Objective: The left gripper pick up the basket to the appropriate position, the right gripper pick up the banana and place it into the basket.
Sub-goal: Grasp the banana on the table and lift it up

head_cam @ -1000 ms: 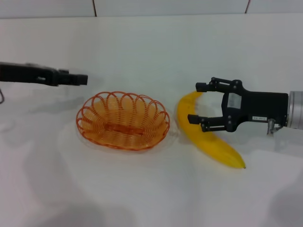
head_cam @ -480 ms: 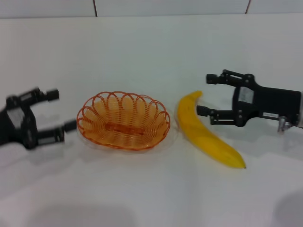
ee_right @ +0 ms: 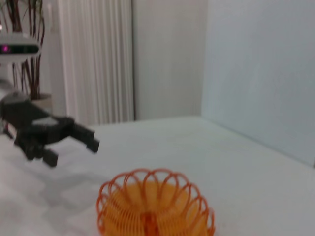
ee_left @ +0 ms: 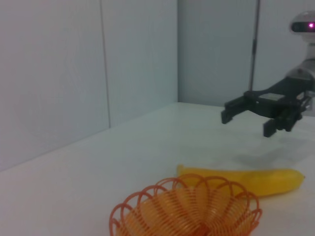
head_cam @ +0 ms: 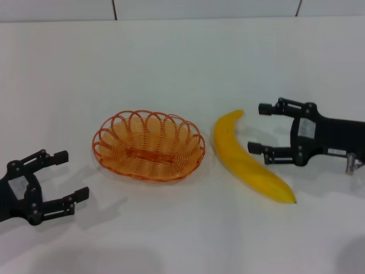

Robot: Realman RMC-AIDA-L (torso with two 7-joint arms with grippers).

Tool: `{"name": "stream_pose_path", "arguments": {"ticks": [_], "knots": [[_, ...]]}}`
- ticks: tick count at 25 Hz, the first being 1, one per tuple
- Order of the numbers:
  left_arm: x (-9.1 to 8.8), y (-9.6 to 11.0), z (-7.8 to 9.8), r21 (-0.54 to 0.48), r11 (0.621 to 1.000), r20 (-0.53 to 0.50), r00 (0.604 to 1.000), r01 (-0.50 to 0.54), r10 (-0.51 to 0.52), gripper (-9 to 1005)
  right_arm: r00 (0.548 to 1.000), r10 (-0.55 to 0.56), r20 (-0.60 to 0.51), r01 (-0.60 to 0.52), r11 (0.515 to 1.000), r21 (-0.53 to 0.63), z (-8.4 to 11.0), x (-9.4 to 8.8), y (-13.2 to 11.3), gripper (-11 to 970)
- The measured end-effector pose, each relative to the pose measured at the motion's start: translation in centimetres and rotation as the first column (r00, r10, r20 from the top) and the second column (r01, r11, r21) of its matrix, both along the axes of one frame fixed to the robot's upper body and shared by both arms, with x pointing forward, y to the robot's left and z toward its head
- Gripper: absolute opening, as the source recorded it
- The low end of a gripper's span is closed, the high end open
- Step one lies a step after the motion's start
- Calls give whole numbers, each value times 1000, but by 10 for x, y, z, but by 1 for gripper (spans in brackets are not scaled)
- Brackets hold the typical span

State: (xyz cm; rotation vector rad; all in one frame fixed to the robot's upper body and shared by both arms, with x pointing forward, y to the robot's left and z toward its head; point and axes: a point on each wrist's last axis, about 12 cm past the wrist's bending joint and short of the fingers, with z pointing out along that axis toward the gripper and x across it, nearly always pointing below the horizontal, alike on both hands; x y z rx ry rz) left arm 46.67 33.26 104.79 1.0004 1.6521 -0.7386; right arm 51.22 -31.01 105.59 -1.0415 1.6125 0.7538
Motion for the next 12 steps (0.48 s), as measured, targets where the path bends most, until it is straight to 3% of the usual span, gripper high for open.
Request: {"name": "stream_pose_path", "arguments": {"ticks": [12], "knots": [[3,1,-2,12,1000,-2,1000,-21,21,892,995,80,-55,-85,992,-91,-6,-8,-2,879]]}}
